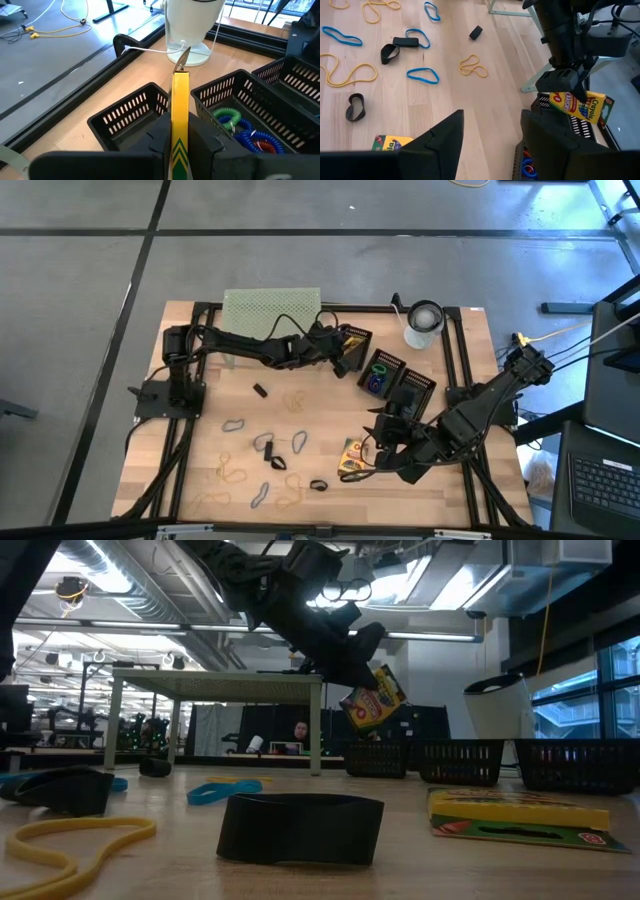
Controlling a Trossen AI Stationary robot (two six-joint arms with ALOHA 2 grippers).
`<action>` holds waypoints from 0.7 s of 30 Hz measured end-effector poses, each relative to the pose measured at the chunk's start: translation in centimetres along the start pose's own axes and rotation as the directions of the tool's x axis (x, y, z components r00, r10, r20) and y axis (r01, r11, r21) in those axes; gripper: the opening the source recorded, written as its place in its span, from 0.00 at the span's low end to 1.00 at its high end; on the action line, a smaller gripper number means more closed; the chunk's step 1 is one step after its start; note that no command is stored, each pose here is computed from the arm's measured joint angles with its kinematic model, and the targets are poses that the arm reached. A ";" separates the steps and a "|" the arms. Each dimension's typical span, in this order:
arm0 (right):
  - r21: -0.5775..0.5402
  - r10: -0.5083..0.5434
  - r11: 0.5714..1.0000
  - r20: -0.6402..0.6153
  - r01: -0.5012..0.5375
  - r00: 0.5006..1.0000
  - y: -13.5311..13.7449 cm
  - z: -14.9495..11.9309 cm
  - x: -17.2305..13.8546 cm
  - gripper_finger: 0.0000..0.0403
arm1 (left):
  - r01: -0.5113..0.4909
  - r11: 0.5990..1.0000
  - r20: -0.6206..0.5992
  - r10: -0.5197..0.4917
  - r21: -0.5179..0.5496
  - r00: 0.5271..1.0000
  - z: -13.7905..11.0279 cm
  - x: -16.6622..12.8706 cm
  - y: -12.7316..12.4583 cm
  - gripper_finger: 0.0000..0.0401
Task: Pick & Place Office Desk Supplies
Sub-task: Put the crayon box into the top black bin
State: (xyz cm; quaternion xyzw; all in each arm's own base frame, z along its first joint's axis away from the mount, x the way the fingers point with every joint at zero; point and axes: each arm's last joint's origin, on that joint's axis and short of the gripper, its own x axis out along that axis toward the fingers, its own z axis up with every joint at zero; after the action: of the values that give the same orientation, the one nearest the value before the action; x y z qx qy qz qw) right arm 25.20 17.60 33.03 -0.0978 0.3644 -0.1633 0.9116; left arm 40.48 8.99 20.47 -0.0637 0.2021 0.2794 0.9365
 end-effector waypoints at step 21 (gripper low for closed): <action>0.002 0.000 1.000 0.000 0.000 1.000 0.0 0.0 0.0 0.49 | -0.007 0.997 -0.021 0.008 0.072 1.000 -0.2 0.1 0.3 0.12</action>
State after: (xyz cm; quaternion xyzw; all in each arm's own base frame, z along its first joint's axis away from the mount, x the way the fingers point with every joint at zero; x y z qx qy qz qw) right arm 25.20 17.60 33.01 -0.0967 0.3643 -0.1638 0.9116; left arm 40.34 9.20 20.26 -0.0324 0.2221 0.2748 0.9349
